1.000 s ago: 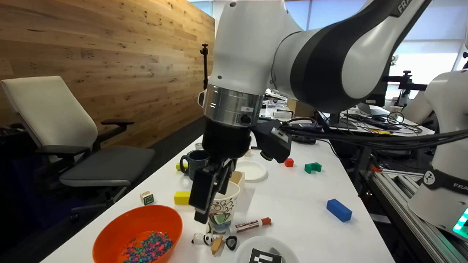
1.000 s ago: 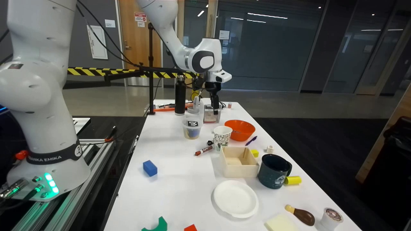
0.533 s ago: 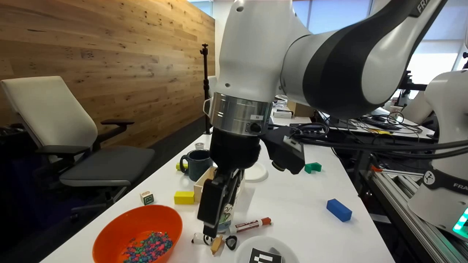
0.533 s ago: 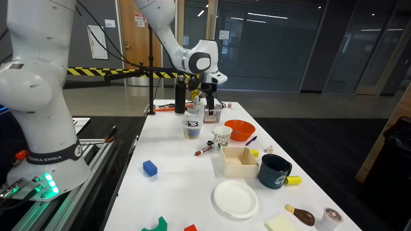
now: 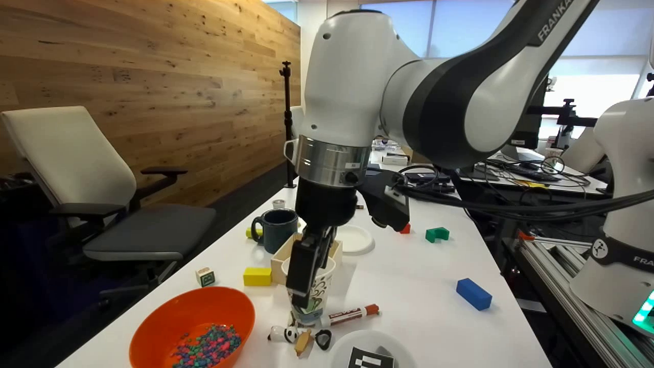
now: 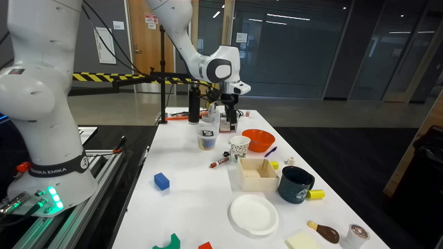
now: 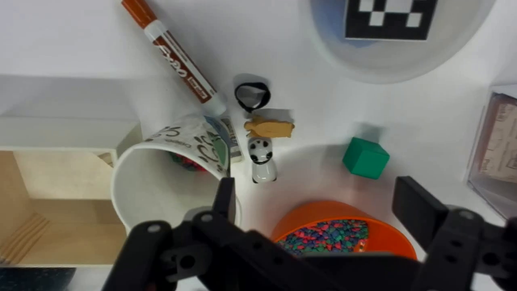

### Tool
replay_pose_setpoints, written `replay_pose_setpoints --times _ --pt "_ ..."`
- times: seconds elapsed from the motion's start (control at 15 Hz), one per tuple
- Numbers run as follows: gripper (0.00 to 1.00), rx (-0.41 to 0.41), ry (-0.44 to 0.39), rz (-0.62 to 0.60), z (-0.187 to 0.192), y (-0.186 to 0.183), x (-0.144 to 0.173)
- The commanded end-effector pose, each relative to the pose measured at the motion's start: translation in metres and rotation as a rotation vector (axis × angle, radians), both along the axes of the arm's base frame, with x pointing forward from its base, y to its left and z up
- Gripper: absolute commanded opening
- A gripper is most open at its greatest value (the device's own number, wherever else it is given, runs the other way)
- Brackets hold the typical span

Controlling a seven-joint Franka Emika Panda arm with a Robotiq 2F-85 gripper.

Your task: Remove the lid from the clear container.

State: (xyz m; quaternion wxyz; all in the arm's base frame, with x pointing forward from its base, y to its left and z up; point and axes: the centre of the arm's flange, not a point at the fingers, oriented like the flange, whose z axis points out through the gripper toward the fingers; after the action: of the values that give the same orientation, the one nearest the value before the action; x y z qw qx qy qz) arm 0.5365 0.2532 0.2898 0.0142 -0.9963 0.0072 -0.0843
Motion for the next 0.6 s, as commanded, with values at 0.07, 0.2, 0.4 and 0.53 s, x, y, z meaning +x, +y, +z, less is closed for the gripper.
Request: replay_pose_setpoints --times 0.07,0.2,0.4,0.53 --pt "1.0 -0.09 0.023 0.043 -0.017 -0.024 -0.017" --pt "1.0 -0.109 0.035 0.049 -0.026 -0.024 -0.025" --pt "1.0 -0.124 0.053 0.071 -0.033 -0.018 -0.044" --pt "1.0 -0.128 0.067 0.087 -0.038 -0.013 -0.055"
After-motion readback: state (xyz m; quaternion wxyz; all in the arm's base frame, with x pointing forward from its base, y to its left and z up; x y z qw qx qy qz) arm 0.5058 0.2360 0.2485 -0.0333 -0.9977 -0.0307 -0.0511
